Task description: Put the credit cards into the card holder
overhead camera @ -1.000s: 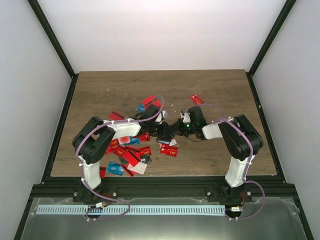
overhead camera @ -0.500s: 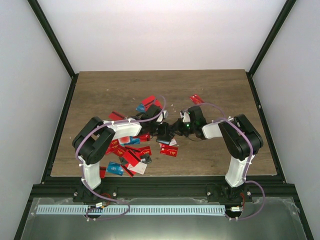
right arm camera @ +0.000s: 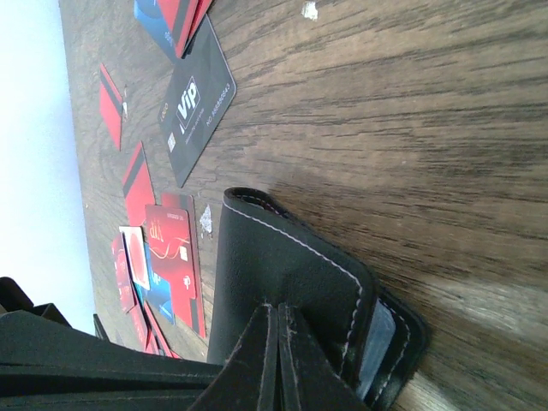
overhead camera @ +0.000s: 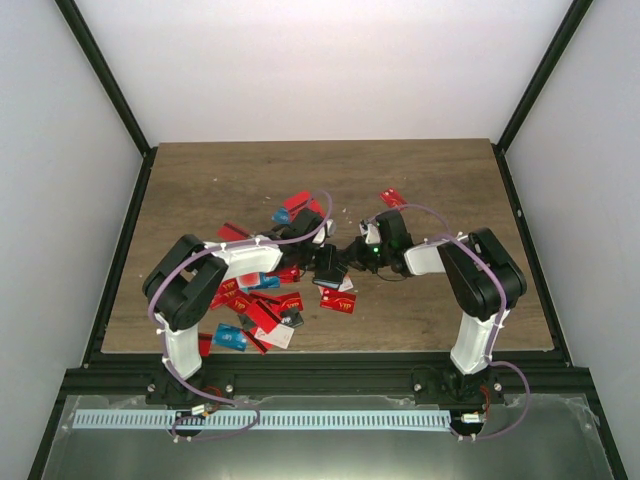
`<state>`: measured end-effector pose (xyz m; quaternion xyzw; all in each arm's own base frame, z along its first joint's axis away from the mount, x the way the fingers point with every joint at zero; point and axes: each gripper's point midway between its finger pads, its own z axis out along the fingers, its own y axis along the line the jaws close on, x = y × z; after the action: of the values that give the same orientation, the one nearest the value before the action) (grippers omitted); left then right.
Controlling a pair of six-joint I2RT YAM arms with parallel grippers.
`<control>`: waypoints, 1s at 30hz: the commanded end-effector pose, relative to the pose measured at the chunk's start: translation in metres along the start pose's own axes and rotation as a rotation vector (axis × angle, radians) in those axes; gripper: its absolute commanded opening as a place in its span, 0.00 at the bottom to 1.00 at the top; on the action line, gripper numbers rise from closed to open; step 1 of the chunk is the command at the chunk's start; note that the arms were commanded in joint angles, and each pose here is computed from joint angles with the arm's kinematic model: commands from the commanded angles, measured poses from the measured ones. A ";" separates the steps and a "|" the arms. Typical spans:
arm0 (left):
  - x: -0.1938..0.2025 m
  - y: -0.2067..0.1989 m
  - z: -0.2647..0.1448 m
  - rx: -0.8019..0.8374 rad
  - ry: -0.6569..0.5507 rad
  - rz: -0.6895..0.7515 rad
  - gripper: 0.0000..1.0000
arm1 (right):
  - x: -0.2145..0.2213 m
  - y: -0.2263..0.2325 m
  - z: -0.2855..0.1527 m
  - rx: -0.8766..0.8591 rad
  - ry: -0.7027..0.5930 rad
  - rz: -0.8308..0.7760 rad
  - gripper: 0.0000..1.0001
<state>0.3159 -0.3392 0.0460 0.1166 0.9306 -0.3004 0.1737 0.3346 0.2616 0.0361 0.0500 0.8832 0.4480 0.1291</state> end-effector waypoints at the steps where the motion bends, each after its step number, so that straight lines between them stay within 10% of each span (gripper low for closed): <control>1: -0.031 -0.011 -0.013 0.004 -0.099 0.036 0.04 | 0.016 -0.031 0.002 0.092 0.055 0.065 0.01; 30: 0.002 0.024 0.011 -0.094 0.012 -0.019 0.04 | 0.013 -0.033 0.003 0.106 0.056 0.065 0.01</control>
<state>0.3184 -0.3370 0.0409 0.1122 0.9351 -0.2884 0.1726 0.3350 0.2610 0.0353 0.0481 0.8838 0.4480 0.1256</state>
